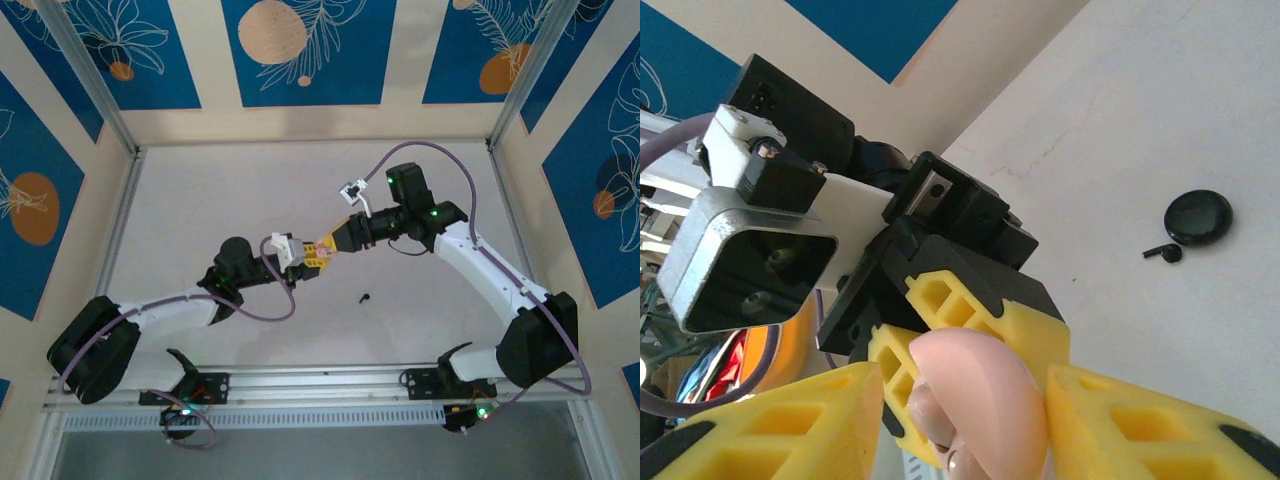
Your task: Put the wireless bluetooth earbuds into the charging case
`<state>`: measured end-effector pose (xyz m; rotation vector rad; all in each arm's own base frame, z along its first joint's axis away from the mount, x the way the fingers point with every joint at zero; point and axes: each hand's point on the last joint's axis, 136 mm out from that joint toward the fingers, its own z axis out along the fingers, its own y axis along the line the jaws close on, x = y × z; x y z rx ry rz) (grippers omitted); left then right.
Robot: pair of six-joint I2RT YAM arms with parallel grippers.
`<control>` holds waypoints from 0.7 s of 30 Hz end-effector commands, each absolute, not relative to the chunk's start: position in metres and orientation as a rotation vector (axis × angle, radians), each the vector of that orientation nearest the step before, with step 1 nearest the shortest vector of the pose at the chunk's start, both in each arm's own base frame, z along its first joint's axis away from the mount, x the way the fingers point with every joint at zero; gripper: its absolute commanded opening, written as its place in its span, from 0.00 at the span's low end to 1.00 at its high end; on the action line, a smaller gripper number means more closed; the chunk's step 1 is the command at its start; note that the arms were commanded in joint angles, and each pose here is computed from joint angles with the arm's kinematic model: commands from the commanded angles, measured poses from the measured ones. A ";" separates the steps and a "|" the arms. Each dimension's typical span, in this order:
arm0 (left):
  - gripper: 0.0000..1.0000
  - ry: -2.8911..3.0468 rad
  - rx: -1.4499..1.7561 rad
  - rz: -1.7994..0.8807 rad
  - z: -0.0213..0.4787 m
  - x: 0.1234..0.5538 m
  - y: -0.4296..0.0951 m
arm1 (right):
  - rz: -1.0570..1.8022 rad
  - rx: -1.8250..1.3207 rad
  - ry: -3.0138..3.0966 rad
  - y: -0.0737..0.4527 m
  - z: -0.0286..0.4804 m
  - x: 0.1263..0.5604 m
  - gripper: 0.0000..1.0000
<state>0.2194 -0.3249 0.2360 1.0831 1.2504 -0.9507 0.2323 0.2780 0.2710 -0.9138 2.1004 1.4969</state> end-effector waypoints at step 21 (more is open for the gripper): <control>0.07 1.216 1.102 -1.070 0.255 0.206 -0.333 | 1.251 -1.001 1.774 0.241 0.299 0.211 0.47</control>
